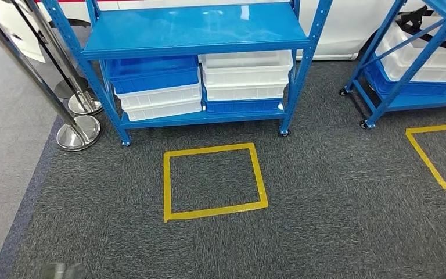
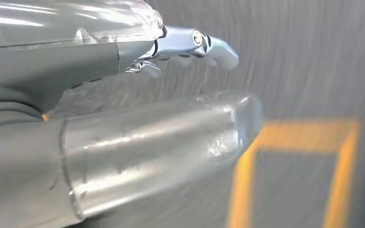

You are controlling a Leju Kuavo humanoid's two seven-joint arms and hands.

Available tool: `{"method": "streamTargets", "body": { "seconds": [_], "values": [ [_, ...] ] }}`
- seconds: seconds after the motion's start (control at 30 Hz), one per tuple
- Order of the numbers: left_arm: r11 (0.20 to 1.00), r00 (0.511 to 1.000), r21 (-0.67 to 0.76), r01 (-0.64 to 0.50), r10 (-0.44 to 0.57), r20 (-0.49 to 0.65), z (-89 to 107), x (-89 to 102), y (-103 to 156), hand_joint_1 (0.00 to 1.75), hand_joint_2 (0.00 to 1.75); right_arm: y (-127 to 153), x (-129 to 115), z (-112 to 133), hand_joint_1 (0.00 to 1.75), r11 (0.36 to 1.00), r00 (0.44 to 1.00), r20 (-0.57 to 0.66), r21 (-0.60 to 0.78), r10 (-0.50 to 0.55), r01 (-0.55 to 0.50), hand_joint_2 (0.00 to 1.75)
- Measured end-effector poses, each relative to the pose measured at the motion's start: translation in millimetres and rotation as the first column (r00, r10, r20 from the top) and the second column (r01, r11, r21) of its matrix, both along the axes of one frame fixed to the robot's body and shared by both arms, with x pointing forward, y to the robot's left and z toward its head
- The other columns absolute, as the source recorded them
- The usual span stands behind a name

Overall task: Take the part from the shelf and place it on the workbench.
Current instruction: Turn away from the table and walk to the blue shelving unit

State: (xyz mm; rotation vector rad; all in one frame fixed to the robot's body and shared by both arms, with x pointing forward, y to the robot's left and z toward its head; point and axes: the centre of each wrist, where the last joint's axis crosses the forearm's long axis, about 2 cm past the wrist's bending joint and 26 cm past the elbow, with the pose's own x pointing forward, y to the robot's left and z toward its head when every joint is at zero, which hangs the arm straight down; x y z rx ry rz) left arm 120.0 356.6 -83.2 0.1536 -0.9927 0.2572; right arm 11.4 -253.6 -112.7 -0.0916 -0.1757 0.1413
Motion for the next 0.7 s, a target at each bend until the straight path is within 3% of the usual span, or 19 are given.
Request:
{"method": "streamTargets", "body": {
  "seconds": [0.07,0.2,0.27,0.43,0.7],
  "values": [
    [0.988,0.989,0.058,-0.144,0.146,-0.031,-1.7,-14.6,25,0.0,0.0,0,-1,0,0.0,1.0,1.0,-0.008,0.003,-0.003,0.003,0.0],
    [0.968,0.964,0.128,-0.217,0.233,-0.129,-10.5,-55.7,33,0.0,0.0,2,-1,0,0.0,1.0,1.0,-0.014,0.008,-0.003,0.003,0.0],
    [0.962,0.953,0.116,-0.246,0.262,-0.154,-13.4,-66.9,29,0.0,0.0,3,-1,0,0.0,1.0,1.0,-0.014,0.01,-0.004,0.004,0.0],
    [0.961,0.948,0.111,-0.253,0.27,-0.172,-14.4,-70.2,27,0.0,0.0,3,0,0,0.0,1.0,1.0,-0.014,0.011,-0.007,0.007,0.0],
    [0.969,0.927,0.082,-0.233,0.247,-0.283,-20.9,-87.3,-4,0.0,0.0,5,3,0,0.0,0.999,0.999,-0.016,0.017,-0.033,0.033,0.0]
  ]
}}
